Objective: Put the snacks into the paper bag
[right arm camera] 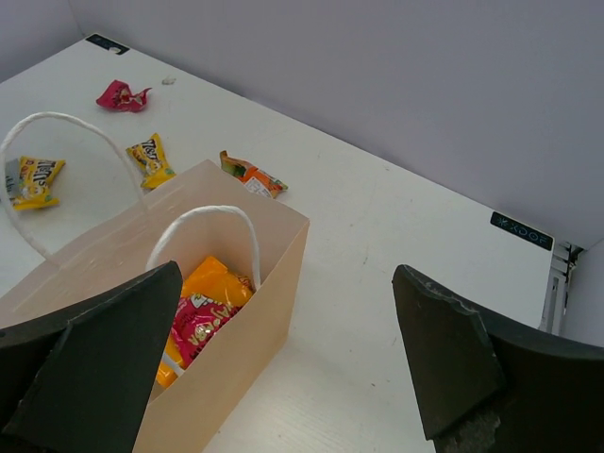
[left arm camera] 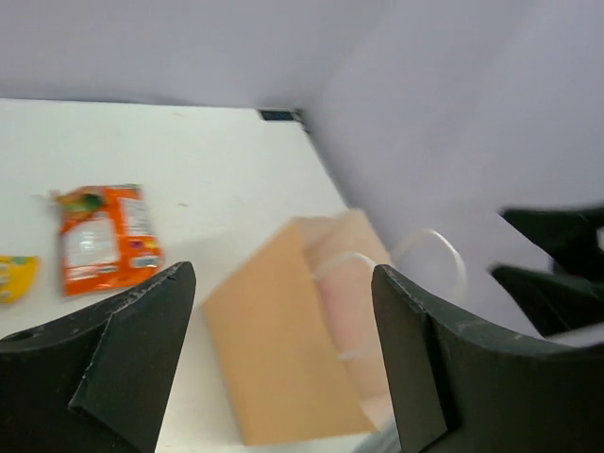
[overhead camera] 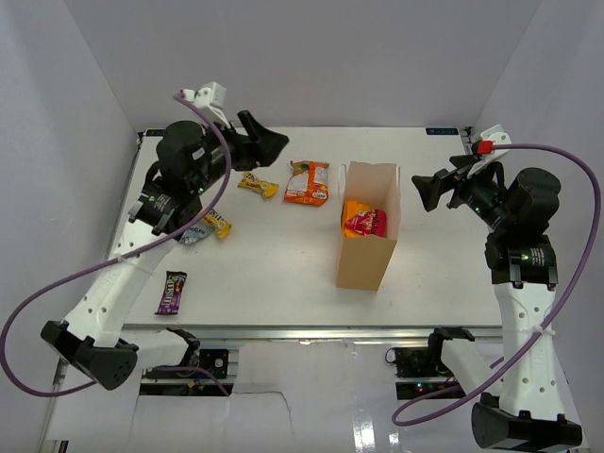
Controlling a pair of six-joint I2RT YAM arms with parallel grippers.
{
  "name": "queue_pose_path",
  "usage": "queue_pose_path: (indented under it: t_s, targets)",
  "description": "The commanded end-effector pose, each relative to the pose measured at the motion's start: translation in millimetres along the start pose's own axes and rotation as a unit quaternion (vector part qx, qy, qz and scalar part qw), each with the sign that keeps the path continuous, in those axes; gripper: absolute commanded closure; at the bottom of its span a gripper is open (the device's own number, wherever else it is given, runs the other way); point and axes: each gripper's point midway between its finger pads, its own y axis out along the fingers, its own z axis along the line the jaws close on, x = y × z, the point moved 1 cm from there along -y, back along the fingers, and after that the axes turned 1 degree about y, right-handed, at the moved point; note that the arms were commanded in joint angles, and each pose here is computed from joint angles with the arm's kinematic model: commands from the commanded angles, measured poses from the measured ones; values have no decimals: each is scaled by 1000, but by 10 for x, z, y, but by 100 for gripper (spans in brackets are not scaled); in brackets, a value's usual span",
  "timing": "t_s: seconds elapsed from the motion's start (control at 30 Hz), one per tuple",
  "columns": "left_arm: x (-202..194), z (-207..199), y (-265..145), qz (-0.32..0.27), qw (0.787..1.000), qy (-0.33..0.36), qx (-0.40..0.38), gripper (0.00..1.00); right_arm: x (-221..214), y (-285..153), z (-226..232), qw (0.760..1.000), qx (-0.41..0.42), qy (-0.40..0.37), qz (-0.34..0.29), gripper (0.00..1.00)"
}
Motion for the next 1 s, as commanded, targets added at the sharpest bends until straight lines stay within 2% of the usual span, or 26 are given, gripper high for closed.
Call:
queue_pose_path:
  t_s: [0.0,0.17,0.2,0.27,0.33,0.4,0.43,0.5,0.53,0.7,0.97]
  targets:
    - [-213,663,114,42,997,-33,57,15,71,20,-147,999,-35,8,-9,2]
    - [-650,1269,559,119,988,-65,77,15,-160,66,-331,996,-78,49,19,2]
    - [-861,1451,730,146,983,-73,85,15,-270,76,-350,994,-83,59,31,2]
    - [-970,1539,906,166,981,-72,74,14,-381,66,-376,993,-92,67,42,2]
    - [-1272,1777,1126,203,972,-80,83,14,-526,44,-379,991,-98,76,55,2]
    - [-1318,1886,1286,210,970,-79,90,14,-614,23,-377,990,-100,81,62,2]
    - [-1514,2048,1391,229,964,-84,101,14,-687,11,-362,989,-100,86,68,2]
    - [-1521,2125,1533,230,964,-84,106,14,-753,-6,-352,988,-100,88,72,2]
    - [-1691,2244,1616,244,959,-91,113,14,-817,-11,-337,988,-99,92,77,2]
    - [-1863,2484,1866,250,954,-87,142,14,-957,-45,-330,986,-101,101,87,2]
    - [-2250,2804,1936,274,938,-52,205,14,-1035,-58,-323,985,-99,109,92,2]
